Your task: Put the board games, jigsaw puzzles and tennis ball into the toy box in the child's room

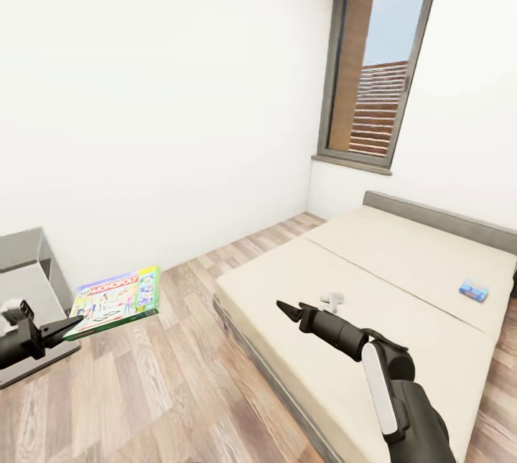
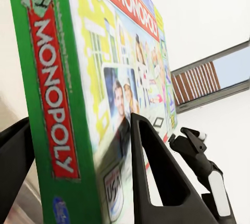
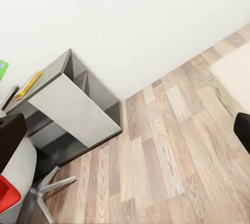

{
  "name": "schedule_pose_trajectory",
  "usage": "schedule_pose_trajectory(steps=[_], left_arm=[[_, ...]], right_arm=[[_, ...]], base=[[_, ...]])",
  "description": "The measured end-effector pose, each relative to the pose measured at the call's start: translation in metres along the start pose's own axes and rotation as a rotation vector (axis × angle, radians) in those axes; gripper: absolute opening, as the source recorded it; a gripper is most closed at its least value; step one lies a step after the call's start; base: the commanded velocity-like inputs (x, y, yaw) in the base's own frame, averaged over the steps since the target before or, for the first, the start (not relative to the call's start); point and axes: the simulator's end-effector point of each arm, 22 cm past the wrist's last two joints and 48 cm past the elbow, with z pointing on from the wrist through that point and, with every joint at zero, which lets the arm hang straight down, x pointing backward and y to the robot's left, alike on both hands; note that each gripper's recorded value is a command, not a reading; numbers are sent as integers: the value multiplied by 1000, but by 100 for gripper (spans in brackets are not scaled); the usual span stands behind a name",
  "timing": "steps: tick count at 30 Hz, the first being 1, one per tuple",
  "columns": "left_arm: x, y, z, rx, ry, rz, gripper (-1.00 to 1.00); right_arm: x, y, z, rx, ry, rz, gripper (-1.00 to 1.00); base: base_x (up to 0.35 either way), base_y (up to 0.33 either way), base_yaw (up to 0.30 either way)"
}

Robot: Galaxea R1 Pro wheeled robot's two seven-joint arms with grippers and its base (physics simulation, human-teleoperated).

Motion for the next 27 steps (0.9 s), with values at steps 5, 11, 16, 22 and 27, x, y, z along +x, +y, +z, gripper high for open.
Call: schedule_pose_trajectory(steps=[5, 11, 16, 22, 27], left_arm=[[-3, -8, -1, 1, -1, 2, -100], [-7, -17, -3, 2, -2, 5, -100], [-9, -24, -4, 3, -3, 8, -100], [-13, -33, -5, 6, -4, 11, -100], [-15, -41, -7, 8, -5, 13, -100]], right_arm=[[-6, 6, -1, -3, -3, -6, 100], [-14, 13, -4, -4, -6, -9, 100], [-20, 18, -6, -5, -8, -11, 100], [-27, 24, -9, -6, -10, -13, 100], [-33, 29, -11, -7, -12, -15, 100]], base=[[0, 0, 283], [0, 0, 283], [0, 0, 283], [0, 0, 283], [0, 0, 283]])
